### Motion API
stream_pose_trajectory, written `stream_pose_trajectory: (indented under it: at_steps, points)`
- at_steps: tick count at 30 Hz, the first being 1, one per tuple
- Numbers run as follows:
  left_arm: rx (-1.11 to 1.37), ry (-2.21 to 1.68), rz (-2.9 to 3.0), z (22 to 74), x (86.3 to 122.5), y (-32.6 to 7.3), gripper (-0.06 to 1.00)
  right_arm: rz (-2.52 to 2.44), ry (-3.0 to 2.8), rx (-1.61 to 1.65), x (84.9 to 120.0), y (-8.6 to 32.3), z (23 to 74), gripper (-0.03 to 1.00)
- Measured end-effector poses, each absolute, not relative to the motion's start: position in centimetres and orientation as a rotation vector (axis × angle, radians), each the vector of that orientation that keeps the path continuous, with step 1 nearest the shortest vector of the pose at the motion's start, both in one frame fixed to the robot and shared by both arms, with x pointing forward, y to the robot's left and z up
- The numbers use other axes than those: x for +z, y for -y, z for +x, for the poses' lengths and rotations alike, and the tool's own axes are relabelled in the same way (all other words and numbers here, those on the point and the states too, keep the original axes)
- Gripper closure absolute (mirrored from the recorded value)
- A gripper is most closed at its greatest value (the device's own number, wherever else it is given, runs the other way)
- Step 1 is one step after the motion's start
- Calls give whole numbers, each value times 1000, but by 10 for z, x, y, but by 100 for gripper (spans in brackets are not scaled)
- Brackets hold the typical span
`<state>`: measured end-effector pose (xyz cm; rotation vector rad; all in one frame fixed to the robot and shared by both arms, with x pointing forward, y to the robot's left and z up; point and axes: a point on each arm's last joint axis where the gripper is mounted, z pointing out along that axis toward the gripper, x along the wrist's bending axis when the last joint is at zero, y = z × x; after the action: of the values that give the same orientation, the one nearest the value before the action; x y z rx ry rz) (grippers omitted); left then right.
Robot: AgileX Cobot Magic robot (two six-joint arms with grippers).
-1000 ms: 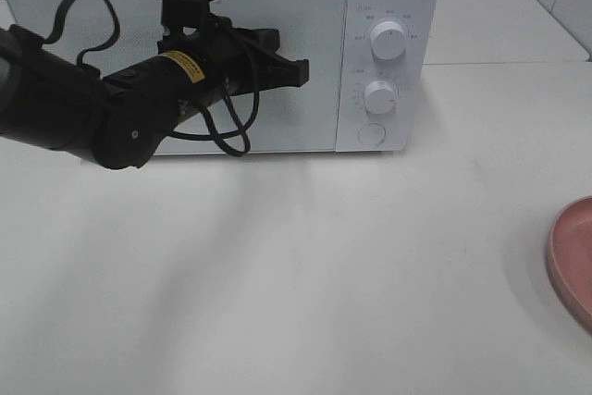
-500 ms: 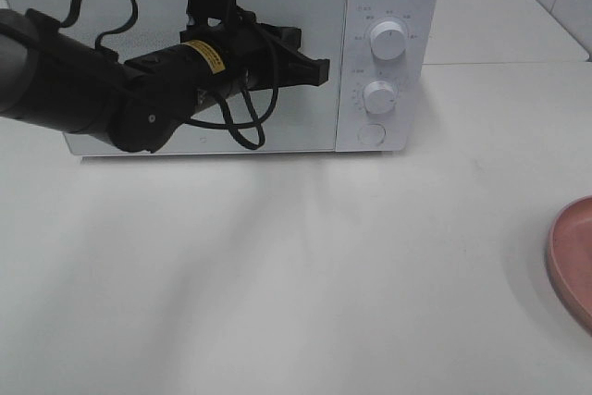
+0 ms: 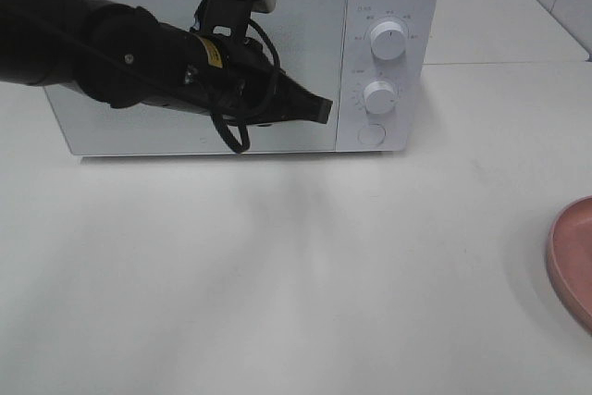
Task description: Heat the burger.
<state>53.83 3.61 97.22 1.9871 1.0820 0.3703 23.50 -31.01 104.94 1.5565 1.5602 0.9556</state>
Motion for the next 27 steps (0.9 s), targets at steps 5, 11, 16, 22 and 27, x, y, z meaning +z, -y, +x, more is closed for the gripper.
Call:
stream_pose_trajectory:
  at_steps: [5, 11, 16, 22, 27]
  points:
    - [283, -1151, 2149, 522, 978, -47, 85, 1556, -1560, 956, 1049, 310, 235, 21]
    - [209, -1201, 2271, 506, 991, -59, 19, 1556, -1560, 956, 1049, 310, 235, 21]
    - [156, -1235, 2349, 495, 998, -67, -2, 1556, -1560, 956, 1049, 310, 235, 21]
    - [69, -1286, 2508, 477, 1007, -82, -3, 1556, -1560, 956, 1049, 310, 235, 21]
    - [23, -1374, 2581, 469, 1023, -107, -3, 1556, -1560, 956, 1049, 310, 235, 21]
